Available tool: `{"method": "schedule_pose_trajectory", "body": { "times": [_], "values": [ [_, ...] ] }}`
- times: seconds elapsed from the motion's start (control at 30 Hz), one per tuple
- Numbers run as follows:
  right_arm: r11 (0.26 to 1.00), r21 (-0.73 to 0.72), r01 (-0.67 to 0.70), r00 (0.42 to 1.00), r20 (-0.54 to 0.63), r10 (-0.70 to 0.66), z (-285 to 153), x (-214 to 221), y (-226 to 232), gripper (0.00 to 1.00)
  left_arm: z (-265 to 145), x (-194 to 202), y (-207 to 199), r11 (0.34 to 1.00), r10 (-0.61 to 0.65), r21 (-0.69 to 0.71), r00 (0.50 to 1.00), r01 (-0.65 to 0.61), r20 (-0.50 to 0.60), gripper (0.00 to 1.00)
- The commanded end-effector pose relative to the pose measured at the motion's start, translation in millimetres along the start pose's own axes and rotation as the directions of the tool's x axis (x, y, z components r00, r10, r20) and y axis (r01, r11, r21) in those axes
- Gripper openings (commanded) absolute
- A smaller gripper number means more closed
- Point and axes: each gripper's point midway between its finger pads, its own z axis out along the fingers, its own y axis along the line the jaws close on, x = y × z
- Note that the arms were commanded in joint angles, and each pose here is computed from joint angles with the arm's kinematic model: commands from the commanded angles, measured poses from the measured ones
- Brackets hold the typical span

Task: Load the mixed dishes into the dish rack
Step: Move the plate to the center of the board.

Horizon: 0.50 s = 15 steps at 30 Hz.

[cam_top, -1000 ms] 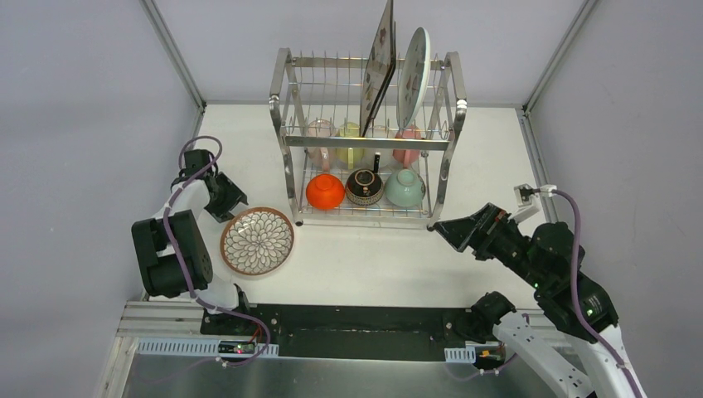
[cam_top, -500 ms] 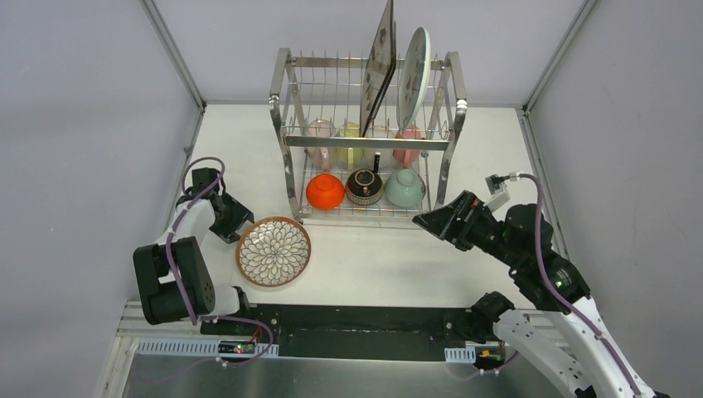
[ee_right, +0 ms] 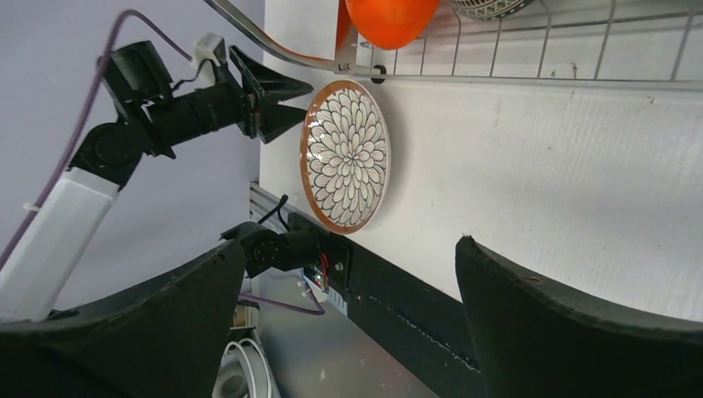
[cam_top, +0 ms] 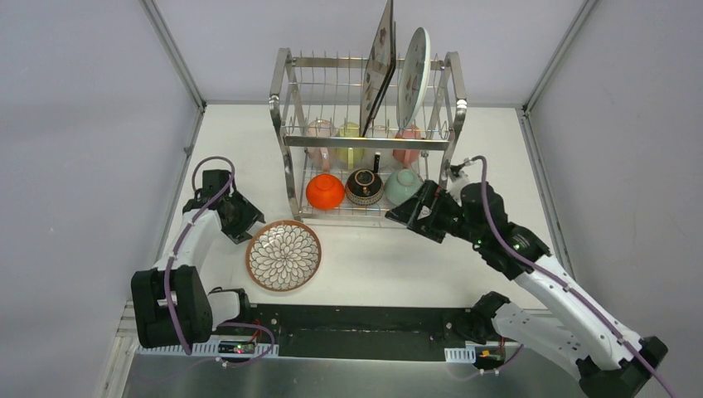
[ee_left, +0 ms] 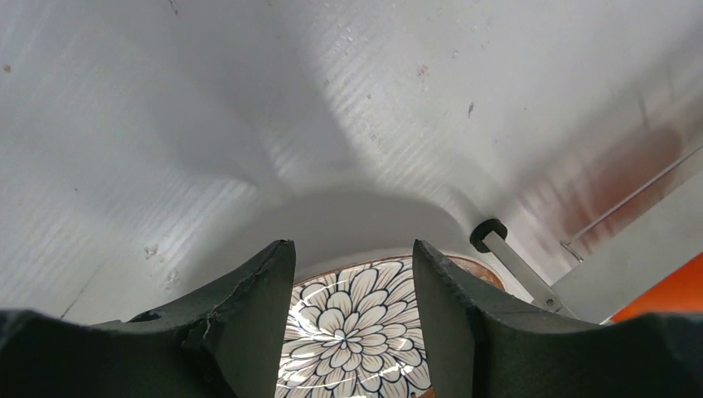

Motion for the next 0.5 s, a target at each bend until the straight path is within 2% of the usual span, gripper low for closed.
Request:
{"method": "schedule_pose_trajectory", "body": {
  "times": [0.0, 0.2, 0.33, 0.4, 0.47],
  "values": [
    [0.996, -0.082, 0.039, 0.999, 0.029, -0.037, 17.5, -3.7, 33.9, 1.0, -17.2, 14.9, -17.5, 0.997, 0.001, 0.074, 1.0, 0.0, -0.012, 0.56],
    [0.988, -0.037, 0.147, 0.988, -0.034, -0.148, 62.9, 37.8, 49.3, 1.0, -31.8, 20.1, -25.4, 0.992, 0.011, 0.125, 1.0, -0.012, 0.015, 0.56],
    [0.975, -0.025, 0.22, 0.972, -0.084, -0.221, 89.1, 68.9, 60.8, 1.0, -45.0, 8.3, -18.3, 0.993, 0.051, 0.1, 0.994, -0.061, 0.102, 0.57],
    [0.972, -0.017, 0.233, 0.967, -0.1, -0.233, 102.3, 78.9, 62.6, 1.0, -54.7, 1.0, -18.6, 0.989, 0.082, 0.108, 0.984, -0.1, 0.157, 0.59],
    [0.973, -0.007, 0.23, 0.967, -0.109, -0.23, 116.5, 87.9, 60.9, 0.98, -67.1, -4.9, -30.5, 0.966, 0.174, 0.158, 0.964, -0.207, 0.199, 0.6]
  ]
}}
